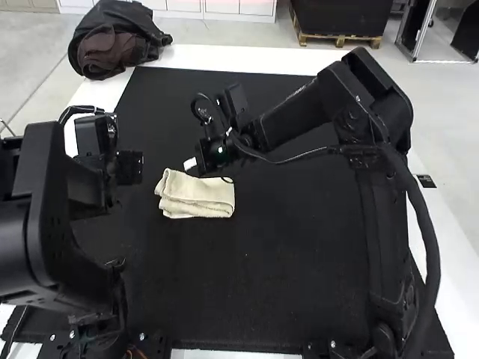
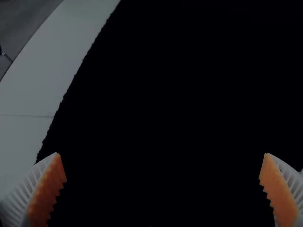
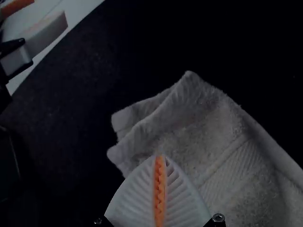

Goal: Fold the towel.

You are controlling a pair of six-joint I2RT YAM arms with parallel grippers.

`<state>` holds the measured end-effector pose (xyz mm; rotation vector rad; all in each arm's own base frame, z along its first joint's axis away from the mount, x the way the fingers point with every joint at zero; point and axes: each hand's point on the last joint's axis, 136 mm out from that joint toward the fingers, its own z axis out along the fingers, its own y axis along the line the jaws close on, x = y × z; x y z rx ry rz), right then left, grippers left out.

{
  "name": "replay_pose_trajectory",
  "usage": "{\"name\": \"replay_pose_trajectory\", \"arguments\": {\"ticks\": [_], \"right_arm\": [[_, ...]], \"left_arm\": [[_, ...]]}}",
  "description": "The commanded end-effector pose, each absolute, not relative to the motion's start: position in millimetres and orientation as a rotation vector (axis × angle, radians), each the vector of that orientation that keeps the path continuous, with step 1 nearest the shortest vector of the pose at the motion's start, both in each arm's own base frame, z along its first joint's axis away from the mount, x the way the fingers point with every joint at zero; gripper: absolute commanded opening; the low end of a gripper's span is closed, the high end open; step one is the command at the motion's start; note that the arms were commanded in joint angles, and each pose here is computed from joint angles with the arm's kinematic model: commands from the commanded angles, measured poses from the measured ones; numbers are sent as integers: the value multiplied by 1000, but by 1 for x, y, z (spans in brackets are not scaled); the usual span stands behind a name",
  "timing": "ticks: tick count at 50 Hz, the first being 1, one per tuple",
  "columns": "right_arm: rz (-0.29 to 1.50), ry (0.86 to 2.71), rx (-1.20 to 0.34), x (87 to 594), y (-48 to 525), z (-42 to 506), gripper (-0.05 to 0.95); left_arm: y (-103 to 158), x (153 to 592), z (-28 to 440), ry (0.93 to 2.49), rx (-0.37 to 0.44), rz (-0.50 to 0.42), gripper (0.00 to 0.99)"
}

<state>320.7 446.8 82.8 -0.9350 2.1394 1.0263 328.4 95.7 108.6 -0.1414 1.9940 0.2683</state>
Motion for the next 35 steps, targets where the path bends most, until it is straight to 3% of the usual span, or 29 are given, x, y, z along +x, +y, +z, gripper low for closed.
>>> {"name": "replay_pose_trajectory", "arguments": {"ticks": [1,35], "right_arm": [[1054,2131,-951,315,452,75,-23],[1092,2131,-943,317,450,4,-21]], "left_arm": [[95,330,110,1985,-147,251,961],[95,335,120,1954,-155,243,959]]}}
